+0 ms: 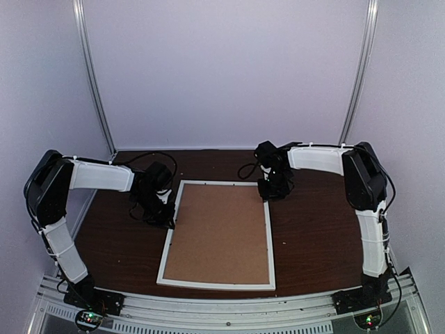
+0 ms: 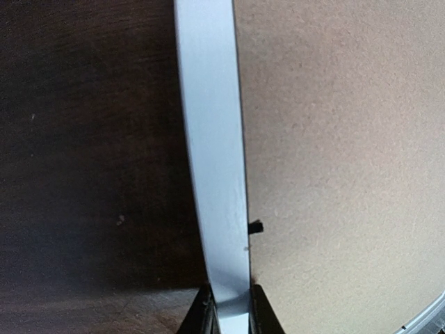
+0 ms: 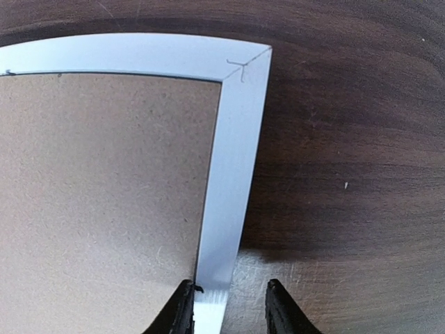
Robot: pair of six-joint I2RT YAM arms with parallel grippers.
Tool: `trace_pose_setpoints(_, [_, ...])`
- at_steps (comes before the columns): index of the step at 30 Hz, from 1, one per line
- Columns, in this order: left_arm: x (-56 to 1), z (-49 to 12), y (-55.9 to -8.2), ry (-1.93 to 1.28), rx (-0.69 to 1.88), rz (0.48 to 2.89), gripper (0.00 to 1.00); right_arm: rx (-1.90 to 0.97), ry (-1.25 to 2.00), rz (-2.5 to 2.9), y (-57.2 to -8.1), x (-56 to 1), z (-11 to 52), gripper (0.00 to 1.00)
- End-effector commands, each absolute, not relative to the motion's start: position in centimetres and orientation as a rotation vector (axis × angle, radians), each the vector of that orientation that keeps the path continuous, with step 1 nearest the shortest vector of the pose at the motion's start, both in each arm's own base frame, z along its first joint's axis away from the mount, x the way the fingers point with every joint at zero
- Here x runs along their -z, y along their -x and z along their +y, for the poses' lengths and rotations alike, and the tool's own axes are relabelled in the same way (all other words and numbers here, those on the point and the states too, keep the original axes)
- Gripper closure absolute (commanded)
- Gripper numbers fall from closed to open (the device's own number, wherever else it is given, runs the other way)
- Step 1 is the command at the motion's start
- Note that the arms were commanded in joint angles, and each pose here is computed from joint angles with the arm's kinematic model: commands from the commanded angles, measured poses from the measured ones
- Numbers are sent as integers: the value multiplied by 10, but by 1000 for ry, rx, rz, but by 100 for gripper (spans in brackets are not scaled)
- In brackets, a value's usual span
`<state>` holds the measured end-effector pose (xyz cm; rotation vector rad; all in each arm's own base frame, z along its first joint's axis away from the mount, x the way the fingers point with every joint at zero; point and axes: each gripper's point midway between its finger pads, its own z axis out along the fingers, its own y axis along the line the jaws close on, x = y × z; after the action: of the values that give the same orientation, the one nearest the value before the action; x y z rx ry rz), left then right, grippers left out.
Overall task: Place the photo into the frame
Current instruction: Press the fastener onto the backboard.
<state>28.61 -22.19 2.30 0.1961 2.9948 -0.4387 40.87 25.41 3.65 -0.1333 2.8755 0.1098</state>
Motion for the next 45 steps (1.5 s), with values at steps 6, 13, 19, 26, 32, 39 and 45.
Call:
trace_pose_setpoints(6, [-15,-234,-268,-284,494,3042,100,-107,173,2953,-389,-5,269,65])
trace_pose_setpoints(13, [-16,-234,-268,-284,496,3041,99,-142,176,2958,-392,-3,276,65])
trace_pose_setpoints(19, [-16,-233,-269,-279,489,3039,99,-277,211,2897,-397,-33,290,62])
trace_pose_setpoints(26, [-14,-232,-269,-264,473,3043,100,-361,199,2846,-390,-70,288,57])
trace_pose_setpoints(32, [-14,-232,-270,-257,470,3041,99,-338,196,2853,-369,-82,272,56])
trace_pose_setpoints(39, [-16,-232,-272,-251,470,3036,100,-289,180,2901,-334,-76,254,58])
trace_pose_setpoints(45, [-15,-232,-271,-254,470,3037,100,-257,175,2943,-316,-57,250,59])
